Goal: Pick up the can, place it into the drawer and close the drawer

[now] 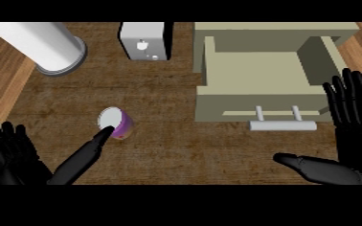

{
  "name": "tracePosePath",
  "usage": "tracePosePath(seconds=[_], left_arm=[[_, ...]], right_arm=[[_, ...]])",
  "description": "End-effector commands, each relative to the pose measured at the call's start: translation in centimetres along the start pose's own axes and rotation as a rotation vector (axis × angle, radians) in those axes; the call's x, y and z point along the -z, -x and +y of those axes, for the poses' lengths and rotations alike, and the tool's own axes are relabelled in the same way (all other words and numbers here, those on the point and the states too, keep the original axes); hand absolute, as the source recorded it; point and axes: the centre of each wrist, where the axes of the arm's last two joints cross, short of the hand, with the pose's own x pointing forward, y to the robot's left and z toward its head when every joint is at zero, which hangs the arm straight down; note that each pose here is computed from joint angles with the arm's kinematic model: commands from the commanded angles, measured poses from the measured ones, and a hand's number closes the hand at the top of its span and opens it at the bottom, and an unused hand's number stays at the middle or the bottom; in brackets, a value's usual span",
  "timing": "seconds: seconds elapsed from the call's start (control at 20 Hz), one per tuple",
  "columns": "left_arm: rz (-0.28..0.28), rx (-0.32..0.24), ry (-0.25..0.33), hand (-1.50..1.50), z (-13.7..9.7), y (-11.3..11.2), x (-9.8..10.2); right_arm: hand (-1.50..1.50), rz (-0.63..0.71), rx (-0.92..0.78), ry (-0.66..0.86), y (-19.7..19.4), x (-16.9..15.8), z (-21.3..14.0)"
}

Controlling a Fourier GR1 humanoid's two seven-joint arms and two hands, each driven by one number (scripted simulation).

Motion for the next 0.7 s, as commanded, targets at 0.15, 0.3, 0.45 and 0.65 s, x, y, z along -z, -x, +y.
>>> tracePosePath(seconds=[0.15, 0.3, 0.45, 0.65], left_arm=[[0.037, 0.011, -0.042, -1.50, -3.2, -0.1, -2.7], [0.054, 0.012, -0.047, -1.50, -3.8, -1.8, -0.8], [0.082, 0.032, -0.042, -1.50, -5.9, 0.9, -1.3], [0.126, 0.040, -0.074, -1.50, -6.2, 2.2, -1.7]], right_arm=[[-1.50, 0.018, -0.008, 0.010, -0.3, 0.2, -1.2], [-1.50, 0.006, -0.013, 0.010, -1.3, -0.3, -2.5], [-1.50, 0.011, 0.008, 0.008, 0.3, -1.8, -2.6], [-1.50, -0.019, 0.000, -0.010, -0.7, -1.1, -3.2]])
